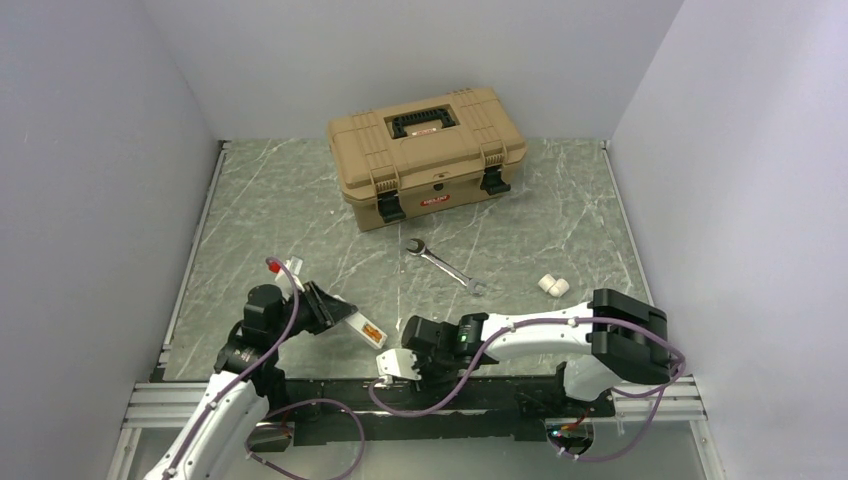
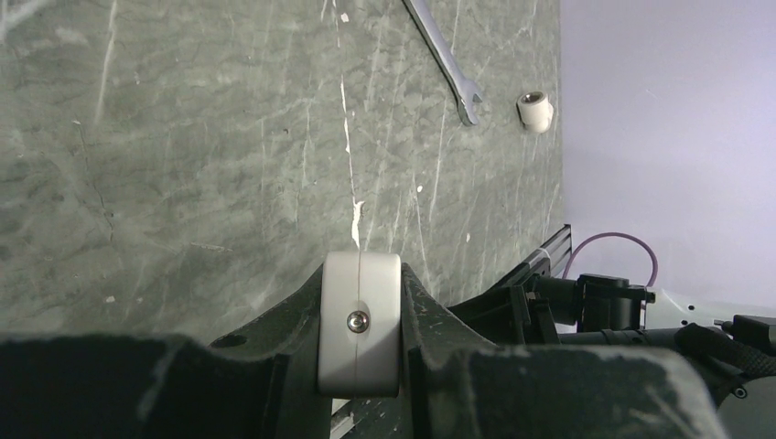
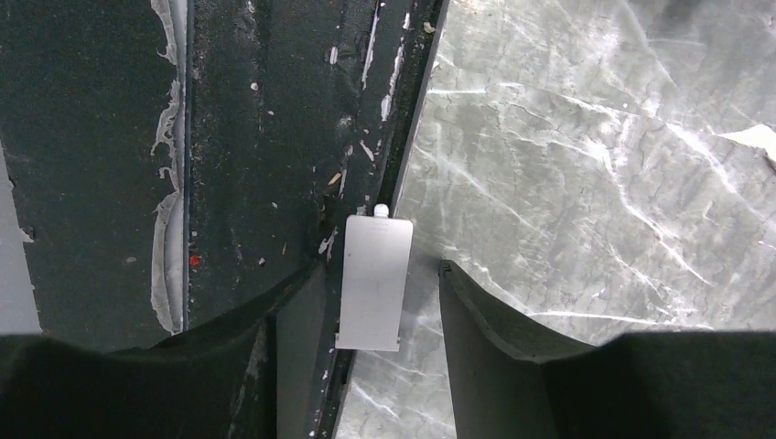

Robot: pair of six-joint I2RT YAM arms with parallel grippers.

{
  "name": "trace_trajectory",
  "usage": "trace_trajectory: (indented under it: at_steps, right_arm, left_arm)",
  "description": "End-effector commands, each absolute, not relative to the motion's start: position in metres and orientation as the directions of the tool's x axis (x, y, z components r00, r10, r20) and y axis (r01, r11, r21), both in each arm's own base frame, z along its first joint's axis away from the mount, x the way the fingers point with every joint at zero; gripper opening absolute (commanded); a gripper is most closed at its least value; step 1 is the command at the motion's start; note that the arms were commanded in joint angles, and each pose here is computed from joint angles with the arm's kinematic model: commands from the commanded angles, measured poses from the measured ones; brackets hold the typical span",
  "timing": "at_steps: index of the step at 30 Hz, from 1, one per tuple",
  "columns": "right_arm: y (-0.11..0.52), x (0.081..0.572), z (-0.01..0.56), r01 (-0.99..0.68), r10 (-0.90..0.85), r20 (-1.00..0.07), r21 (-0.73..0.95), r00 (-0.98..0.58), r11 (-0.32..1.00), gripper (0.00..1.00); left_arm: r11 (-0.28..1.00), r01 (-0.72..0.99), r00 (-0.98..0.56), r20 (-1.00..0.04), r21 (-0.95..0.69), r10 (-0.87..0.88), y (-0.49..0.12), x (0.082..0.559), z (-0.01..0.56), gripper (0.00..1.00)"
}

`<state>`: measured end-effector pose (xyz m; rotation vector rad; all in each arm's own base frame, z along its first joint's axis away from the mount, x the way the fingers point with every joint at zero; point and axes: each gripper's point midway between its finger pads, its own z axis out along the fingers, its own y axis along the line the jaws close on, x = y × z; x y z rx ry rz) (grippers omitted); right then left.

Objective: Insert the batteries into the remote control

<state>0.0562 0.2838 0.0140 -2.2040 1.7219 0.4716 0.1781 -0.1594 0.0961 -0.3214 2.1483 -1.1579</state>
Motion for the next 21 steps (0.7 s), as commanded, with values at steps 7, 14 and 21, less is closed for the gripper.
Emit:
trace_trajectory:
  at_steps: [7,14,21]
  right_arm:
    - [0.292,0.0622,0.0128,-0.977,-0.887,-0.411,-0.053,0.212,-0.209,0.43]
    - [0.294,0.0598,0.0122,-0.979,-0.891,-0.408,-0.033,0.199,-0.203,0.3]
    - [0.2989,0.0581,0.0203,-0.98,-0.874,-0.447,-0.033,0.192,-0.198,0.25]
  left_arm:
    - [0.556,0.153,-0.735,-0.47,-0.817,-0.488,-0.1606,0.1797,0.106,0.0]
    - [0.558,0.151,-0.736,-0.47,-0.816,-0.488,-0.1595,0.1788,0.1052,0.0]
    - [0.554,0.148,-0.737,-0.465,-0.819,-0.49,-0.1597,0.1786,0.1048,0.0]
